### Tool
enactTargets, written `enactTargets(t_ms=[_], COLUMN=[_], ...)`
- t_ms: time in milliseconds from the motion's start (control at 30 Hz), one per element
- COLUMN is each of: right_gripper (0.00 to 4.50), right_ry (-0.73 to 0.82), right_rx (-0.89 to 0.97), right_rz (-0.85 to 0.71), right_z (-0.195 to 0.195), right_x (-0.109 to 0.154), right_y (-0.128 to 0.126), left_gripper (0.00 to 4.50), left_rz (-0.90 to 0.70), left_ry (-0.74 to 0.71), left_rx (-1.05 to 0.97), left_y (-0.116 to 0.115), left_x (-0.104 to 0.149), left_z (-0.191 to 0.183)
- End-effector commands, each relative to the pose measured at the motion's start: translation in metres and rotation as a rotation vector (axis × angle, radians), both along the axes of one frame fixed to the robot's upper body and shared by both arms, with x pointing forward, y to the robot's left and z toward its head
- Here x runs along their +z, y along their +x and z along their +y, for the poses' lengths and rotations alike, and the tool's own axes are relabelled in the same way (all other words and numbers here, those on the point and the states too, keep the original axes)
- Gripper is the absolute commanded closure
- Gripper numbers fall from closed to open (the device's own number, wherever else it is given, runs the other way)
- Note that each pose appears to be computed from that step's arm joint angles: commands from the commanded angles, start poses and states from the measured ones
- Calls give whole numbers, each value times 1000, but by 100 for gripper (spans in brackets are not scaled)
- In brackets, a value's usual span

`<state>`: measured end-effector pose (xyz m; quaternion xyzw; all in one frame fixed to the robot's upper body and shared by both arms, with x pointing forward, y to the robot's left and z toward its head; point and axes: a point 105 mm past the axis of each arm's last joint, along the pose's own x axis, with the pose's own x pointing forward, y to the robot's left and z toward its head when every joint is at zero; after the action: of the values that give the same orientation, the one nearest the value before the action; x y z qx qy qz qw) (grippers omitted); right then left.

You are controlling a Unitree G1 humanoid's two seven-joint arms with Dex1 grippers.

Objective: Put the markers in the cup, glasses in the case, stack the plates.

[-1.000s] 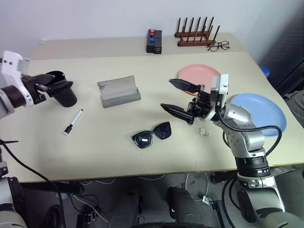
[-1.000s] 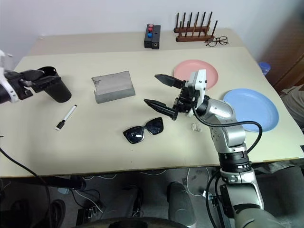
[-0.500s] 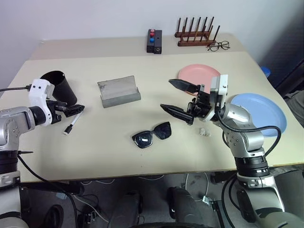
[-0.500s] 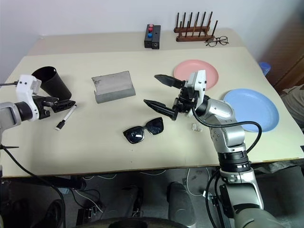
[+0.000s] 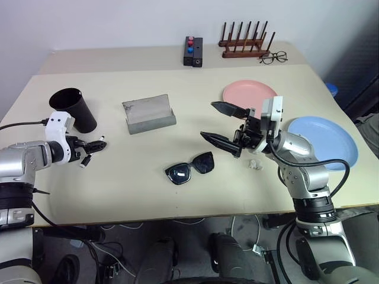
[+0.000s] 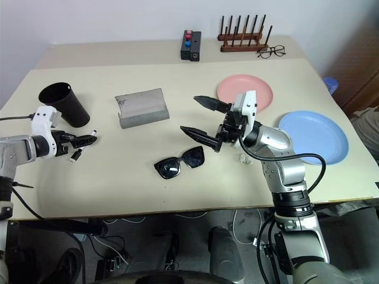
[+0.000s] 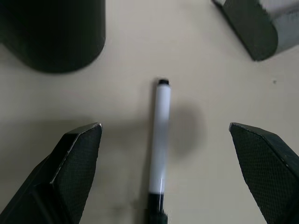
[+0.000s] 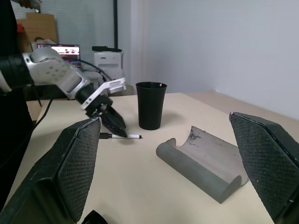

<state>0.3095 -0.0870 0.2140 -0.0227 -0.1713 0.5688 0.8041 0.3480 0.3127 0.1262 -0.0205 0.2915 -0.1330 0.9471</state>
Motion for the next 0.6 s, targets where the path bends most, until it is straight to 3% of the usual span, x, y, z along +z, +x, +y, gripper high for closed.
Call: enactTargets(t_ms=[33, 200, 233, 333, 533, 600], right_gripper=[0, 0, 0, 0, 0, 0], right_ry=[9, 7, 7, 5, 3, -7], right_rx=[3, -8, -10, -15, -17, -6], right_rz=[-67, -64, -64, -63, -64, -63], right_z=[1, -1, -1, -2, -2, -1], right_x=[13, 12, 12, 12, 12, 11], right_y=[-6, -6, -6, -5, -5, -7], left_gripper=[1, 1, 25, 127, 434, 447], left_rz=[8, 52, 59, 74, 108, 123], left_ry=[9, 34, 37, 30, 25, 23], left_rx=[-26, -30, -30, -23, -17, -14], left_y=[0, -8, -9, -12, -20, -25], left_x=[0, -13, -15, -18, -23, -23], left_z=[-3, 1, 2, 4, 8, 11])
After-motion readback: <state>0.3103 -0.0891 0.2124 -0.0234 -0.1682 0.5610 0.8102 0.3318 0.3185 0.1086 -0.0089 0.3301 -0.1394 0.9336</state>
